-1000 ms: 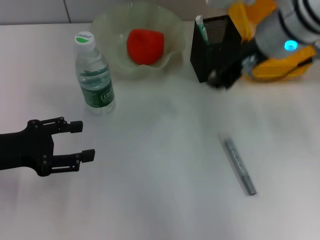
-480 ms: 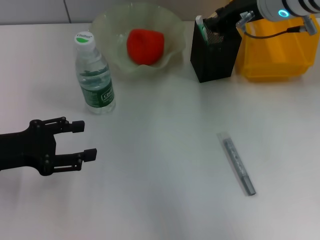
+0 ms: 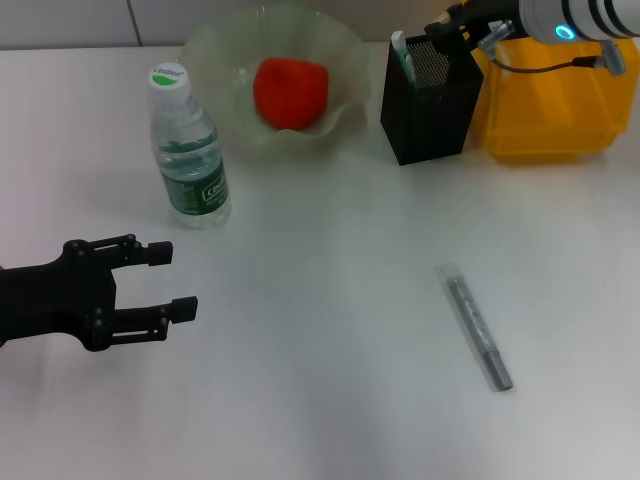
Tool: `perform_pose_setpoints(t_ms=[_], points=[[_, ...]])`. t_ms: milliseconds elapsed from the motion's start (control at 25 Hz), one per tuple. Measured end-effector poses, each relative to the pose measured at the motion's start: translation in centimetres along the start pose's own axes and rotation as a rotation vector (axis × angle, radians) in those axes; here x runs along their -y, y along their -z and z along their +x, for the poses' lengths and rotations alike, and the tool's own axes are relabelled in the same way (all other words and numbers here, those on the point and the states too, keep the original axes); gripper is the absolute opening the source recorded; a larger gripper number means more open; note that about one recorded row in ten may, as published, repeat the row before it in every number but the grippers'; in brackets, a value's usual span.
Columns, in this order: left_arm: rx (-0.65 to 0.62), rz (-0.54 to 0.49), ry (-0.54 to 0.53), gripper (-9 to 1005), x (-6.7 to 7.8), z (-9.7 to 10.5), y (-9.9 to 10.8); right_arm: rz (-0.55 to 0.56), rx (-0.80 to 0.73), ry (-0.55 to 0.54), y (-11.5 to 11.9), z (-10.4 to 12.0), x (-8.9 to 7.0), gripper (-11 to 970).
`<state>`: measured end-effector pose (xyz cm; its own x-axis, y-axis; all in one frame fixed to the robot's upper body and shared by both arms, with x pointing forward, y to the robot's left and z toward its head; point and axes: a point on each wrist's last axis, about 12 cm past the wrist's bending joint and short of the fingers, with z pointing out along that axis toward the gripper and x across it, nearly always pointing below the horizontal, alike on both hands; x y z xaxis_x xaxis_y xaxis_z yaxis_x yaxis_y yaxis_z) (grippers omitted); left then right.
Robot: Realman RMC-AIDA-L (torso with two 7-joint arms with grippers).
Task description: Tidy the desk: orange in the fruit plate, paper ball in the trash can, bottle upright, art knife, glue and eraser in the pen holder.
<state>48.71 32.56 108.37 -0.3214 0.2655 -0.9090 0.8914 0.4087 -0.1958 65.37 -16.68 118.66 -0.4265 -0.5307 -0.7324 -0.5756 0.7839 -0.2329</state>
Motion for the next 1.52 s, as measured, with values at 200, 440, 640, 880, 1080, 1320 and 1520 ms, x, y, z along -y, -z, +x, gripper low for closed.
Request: perform_pose_setpoints(t_ms=[200, 440, 640, 880, 1080, 1320, 1520], points=[[0.001, 0.001, -0.003, 786, 0.0, 0.0, -0.1, -0.001, -0.004, 0.005, -0.2, 0.1, -0.1, 345], [0.002, 0.0, -0.005, 786, 0.0, 0.0, -0.2, -0.011, -0.023, 0.003, 0.0, 0.2, -0.1, 486], [0.001, -0.001, -0.008, 786, 0.0, 0.0, -0.1, -0.088, -0.117, 0.013, 1.6, 0.0, -1.2, 545], [-0.003, 0.006, -0.021, 786, 0.0, -0.1, -0.2, -0.173, -0.251, 0.011, 4.3, -0.3, -2.7, 550], [-0.004, 0.005, -0.03, 786, 0.0, -0.1, -0.2, -0.254, -0.411, 0.026, 6.0, 0.2, -4.4, 601], [-0.005, 0.009, -0.037, 786, 0.0, -0.1, -0.1, -0.269, -0.576, 0.034, 6.3, 1.6, -6.5, 724], [-0.006, 0.006, -0.037, 786, -0.1, -0.1, 0.0, -0.258, -0.639, 0.06, 6.1, 2.5, -7.9, 810]])
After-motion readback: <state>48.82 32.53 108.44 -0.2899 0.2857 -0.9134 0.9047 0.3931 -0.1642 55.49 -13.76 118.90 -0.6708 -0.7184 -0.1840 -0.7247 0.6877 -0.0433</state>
